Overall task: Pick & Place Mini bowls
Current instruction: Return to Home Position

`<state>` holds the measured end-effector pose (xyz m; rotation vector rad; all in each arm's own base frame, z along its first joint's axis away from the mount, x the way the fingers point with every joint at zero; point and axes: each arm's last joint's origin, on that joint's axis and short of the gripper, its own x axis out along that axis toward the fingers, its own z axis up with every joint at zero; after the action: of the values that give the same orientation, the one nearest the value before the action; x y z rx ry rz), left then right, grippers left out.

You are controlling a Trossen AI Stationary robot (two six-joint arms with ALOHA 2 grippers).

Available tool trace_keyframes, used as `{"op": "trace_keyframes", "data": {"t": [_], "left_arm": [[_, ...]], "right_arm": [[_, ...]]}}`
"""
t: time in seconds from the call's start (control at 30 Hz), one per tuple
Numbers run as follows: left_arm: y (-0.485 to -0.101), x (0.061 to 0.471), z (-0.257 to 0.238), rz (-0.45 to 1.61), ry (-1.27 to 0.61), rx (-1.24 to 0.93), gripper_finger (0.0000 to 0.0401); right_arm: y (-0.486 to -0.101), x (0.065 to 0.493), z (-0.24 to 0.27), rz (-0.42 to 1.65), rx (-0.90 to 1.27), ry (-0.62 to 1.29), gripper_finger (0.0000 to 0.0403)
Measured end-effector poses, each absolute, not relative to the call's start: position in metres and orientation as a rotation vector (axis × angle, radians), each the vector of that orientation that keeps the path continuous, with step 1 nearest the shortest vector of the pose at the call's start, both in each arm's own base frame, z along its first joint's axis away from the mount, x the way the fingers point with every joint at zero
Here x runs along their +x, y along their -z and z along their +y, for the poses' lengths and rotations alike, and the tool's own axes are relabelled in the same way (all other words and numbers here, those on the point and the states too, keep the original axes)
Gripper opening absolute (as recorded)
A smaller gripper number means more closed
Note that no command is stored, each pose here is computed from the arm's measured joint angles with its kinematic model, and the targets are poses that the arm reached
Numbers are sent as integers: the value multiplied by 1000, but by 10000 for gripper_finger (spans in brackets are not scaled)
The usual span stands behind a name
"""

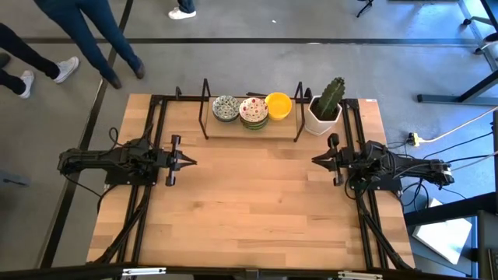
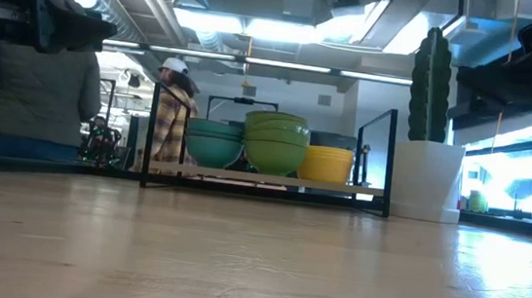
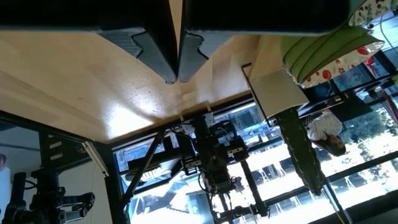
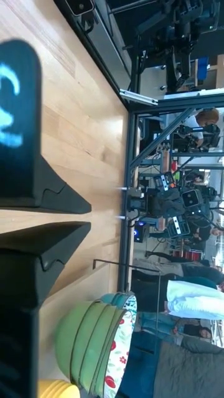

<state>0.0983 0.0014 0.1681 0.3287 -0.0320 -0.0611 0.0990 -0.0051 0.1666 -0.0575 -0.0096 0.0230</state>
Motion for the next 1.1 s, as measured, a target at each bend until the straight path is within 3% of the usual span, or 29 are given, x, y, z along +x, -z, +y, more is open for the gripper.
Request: {"op": "trace_keyframes", "data": {"t": [1.1], "left_arm": [[-168, 98, 1, -32, 61, 329, 13]], "right_arm": [[-167, 99, -5, -10, -58, -23, 35]]}}
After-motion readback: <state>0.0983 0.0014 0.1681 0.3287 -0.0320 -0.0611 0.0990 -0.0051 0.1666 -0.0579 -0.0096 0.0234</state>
